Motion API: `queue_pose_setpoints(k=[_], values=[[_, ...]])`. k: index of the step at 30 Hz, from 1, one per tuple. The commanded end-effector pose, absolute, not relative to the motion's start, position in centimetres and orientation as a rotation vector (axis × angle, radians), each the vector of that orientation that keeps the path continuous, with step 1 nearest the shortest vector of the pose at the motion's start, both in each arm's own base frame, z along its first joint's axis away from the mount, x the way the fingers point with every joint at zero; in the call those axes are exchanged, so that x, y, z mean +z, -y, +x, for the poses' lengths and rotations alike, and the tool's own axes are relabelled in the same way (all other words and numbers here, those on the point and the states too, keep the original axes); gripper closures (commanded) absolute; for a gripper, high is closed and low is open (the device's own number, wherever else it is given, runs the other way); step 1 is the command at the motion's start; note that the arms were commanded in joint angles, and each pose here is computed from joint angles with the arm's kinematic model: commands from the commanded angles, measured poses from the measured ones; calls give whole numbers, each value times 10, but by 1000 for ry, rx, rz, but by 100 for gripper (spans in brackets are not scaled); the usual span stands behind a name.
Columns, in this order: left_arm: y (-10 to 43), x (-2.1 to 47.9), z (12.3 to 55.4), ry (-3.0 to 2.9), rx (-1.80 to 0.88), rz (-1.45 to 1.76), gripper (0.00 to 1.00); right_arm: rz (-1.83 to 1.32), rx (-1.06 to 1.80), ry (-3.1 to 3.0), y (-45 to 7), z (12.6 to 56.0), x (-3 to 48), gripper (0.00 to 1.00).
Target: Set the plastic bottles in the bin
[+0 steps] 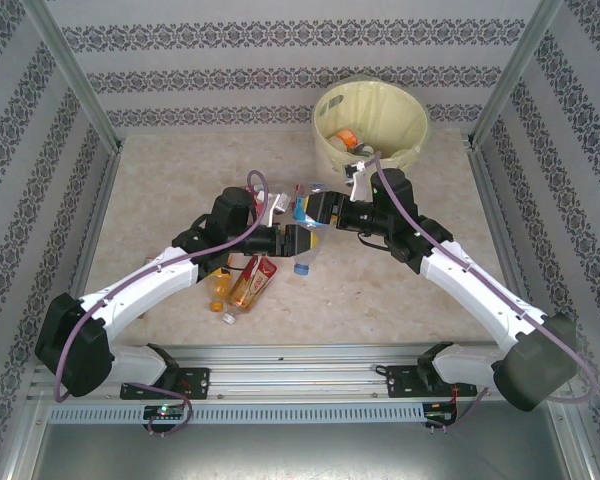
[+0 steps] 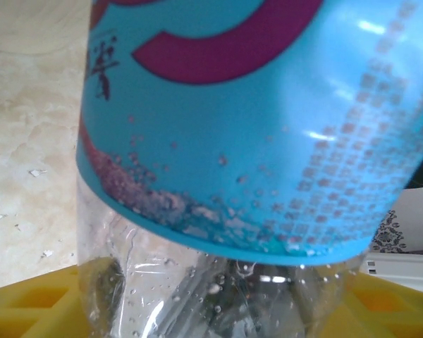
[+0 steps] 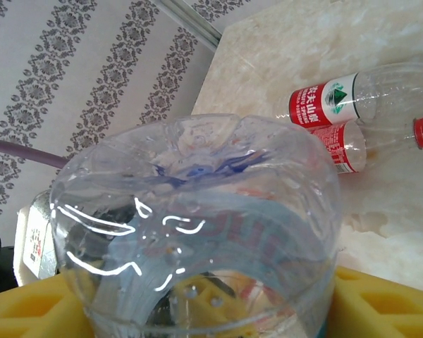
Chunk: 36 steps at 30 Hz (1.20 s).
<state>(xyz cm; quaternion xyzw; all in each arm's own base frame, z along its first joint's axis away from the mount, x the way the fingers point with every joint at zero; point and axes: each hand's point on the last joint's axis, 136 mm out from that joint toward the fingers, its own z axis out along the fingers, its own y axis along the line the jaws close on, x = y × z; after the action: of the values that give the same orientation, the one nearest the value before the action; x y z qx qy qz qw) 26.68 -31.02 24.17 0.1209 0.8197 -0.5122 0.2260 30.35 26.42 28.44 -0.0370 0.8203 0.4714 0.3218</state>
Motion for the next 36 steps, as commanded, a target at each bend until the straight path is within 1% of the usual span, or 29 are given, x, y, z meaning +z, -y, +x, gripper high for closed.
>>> queue_pose_setpoints(k=[1,3,5,6,10,15,19,24,29,32,36], values=[[317,258,272,-2196,-1403,369,33,-134,1222,-2108,-264,302,304,35],[318,260,273,-2189,-1403,373,26,-140,1212,-2112,-263,301,305,37],[318,264,274,-2175,-1398,385,15,-145,1201,-2109,-261,299,308,37],[318,266,274,-2169,-1394,386,11,-145,1194,-2108,-259,299,310,38],[316,281,275,-2123,-1383,398,0,-130,1173,-2092,-247,299,319,38],[312,304,275,-2069,-1359,407,0,-117,1126,-2073,-227,299,333,38],[306,318,277,-2045,-1288,434,0,-110,1069,-2049,-206,300,352,38],[294,323,288,-2091,-1195,322,0,-99,977,-2021,-183,308,378,38],[293,343,288,-2047,-1254,314,0,-91,889,-1974,-165,323,409,38],[278,350,291,-1987,-1187,249,0,-74,834,-1937,-154,336,431,38],[260,362,288,-1879,-1095,262,0,-44,748,-1905,-140,359,452,38]])
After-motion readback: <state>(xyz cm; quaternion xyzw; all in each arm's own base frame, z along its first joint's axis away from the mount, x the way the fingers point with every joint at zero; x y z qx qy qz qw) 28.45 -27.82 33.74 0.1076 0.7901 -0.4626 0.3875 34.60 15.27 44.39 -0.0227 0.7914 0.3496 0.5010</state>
